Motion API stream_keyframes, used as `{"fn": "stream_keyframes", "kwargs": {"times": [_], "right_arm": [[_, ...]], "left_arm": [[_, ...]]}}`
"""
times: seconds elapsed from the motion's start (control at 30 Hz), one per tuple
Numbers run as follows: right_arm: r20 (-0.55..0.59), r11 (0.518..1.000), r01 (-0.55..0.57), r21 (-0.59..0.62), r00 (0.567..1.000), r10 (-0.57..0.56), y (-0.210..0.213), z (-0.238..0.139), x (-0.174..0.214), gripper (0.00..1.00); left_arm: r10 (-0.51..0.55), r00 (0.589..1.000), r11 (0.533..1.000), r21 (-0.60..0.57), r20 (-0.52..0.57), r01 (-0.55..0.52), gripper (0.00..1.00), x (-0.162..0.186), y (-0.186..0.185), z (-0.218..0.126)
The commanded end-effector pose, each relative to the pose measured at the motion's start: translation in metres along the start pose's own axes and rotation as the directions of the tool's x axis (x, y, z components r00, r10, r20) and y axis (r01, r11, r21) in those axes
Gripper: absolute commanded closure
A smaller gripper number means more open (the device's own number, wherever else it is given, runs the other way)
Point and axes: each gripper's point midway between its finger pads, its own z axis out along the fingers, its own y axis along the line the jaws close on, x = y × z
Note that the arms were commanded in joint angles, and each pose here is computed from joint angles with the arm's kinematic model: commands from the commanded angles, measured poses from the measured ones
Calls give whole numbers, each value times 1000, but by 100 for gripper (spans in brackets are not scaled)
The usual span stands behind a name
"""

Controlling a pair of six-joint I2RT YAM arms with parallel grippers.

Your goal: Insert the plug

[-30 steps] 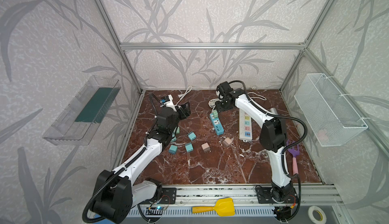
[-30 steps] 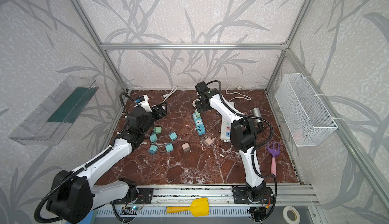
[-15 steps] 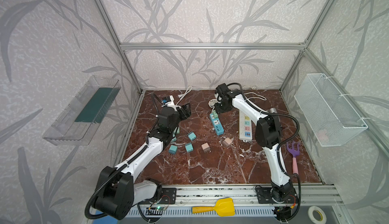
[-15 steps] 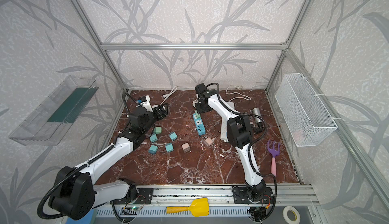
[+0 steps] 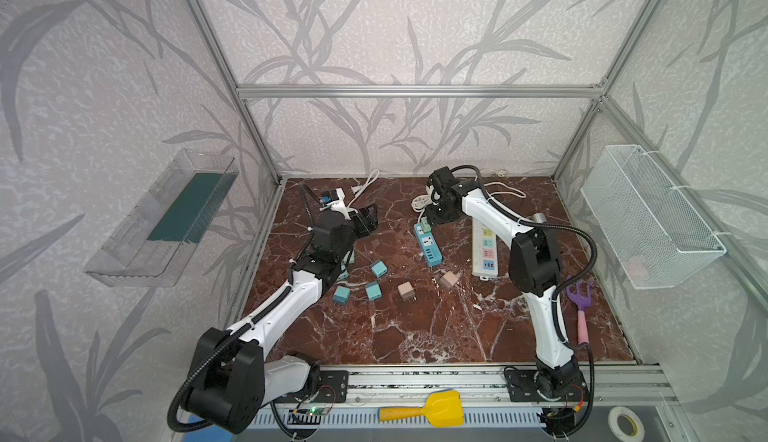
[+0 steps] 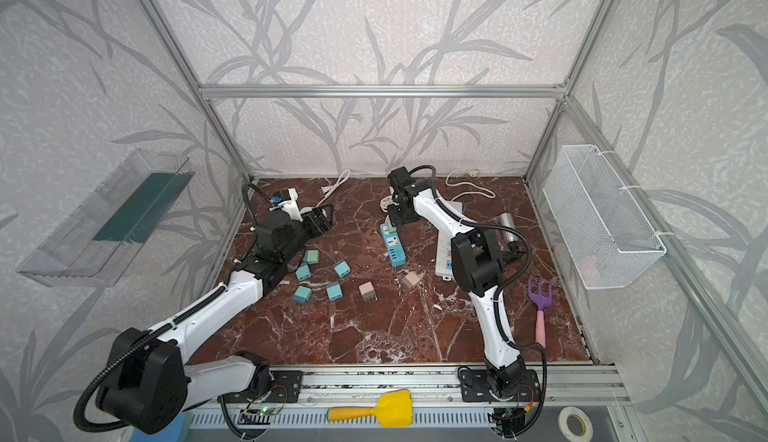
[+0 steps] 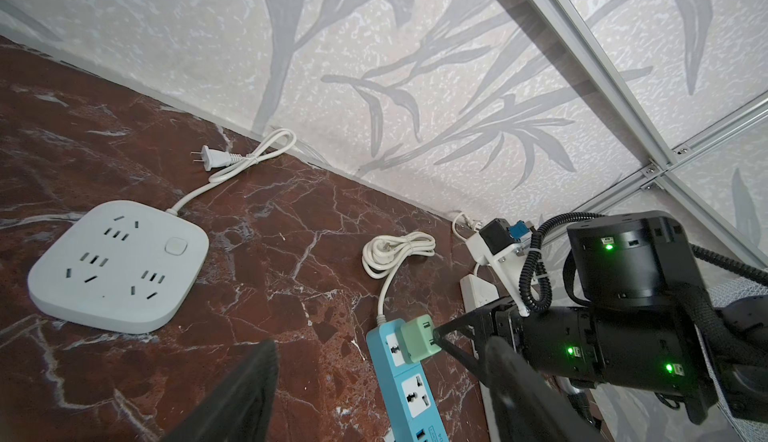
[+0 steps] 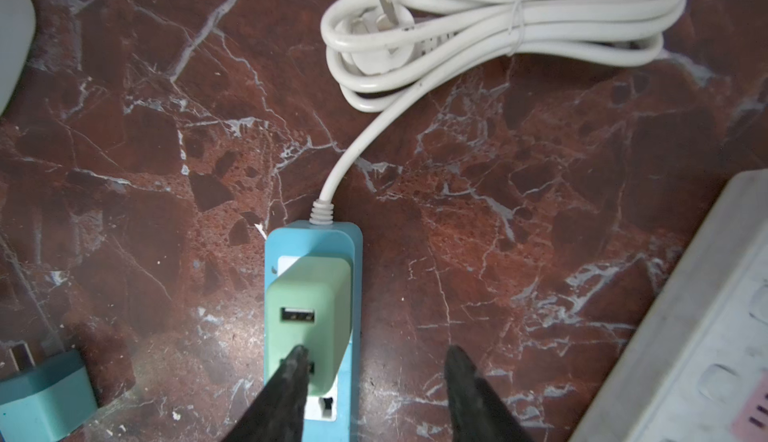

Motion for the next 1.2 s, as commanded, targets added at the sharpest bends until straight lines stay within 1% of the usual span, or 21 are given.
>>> {"fn": "stream_keyframes", "kwargs": {"times": [0.0,0.1,0.17,0.23,0.3,0.33,0.4,0.47,0.53,0.6,0.7,0.73,0.77,0.8,0.83,0.9,0.97,1.07,1.1,1.13,1.17], "right_arm": [[94,1000,-1,1,996,1,2,-53,-31,41],[218,999,-31,-36,975,38,8,-105,-56,37],[265,995,-50,-82,962,70,13,-130,-56,37],[311,988,-94,-123,942,128,13,-146,-45,38],[371,968,-123,-218,907,199,18,-151,-20,38],[393,959,-143,-245,890,233,17,-157,-6,38],[368,946,-218,-241,881,297,5,-152,34,38],[316,938,-253,-236,893,320,1,-146,67,38],[266,939,-279,-201,907,327,-6,-138,95,40],[231,945,-294,-144,918,321,-16,-135,122,46],[237,947,-303,-104,917,319,-28,-136,151,47],[254,946,-311,-89,911,324,-33,-137,157,47],[271,942,-328,-67,903,333,-41,-137,165,47],[292,932,-360,-34,888,354,-50,-138,172,44],[304,917,-398,-28,870,387,-57,-139,175,38],[312,906,-409,-114,851,423,-55,-136,174,34],[306,900,-406,-158,847,436,-53,-132,173,33],[285,901,-410,-140,855,433,-57,-123,175,30],[274,899,-414,-144,856,438,-57,-118,175,27],[259,896,-415,-156,858,442,-56,-113,177,27],[240,891,-420,-169,860,451,-55,-107,178,27]], "left_arm": [[-9,1000,998,58,5,9,23,-9,-15,3],[4,1000,998,66,-24,-2,29,-7,-18,5],[3,1000,998,65,-28,-1,29,-5,-18,7],[-18,999,997,69,-36,21,30,-2,-18,9],[-7,999,995,96,-50,12,30,4,-24,12],[6,998,995,100,-59,0,30,8,-26,13],[54,995,993,112,-89,-44,30,20,-34,15],[75,989,992,114,-123,-61,30,32,-39,18],[81,985,990,128,-151,-62,30,41,-47,19],[107,978,986,149,-180,-80,30,48,-56,18],[155,965,975,193,-212,-114,30,57,-70,16],[179,957,969,209,-227,-132,29,62,-74,15],[220,941,961,222,-257,-164,26,70,-78,14],[270,918,952,223,-289,-210,23,77,-80,13],[309,897,944,216,-317,-249,22,82,-82,12],[387,855,918,228,-345,-324,21,93,-89,10],[413,847,906,243,-335,-346,21,99,-94,8],[420,848,902,252,-322,-351,21,107,-99,5],[436,837,895,257,-330,-365,21,109,-101,4],[465,814,883,252,-348,-397,21,112,-100,3],[506,779,862,226,-371,-453,21,115,-97,2]]}}
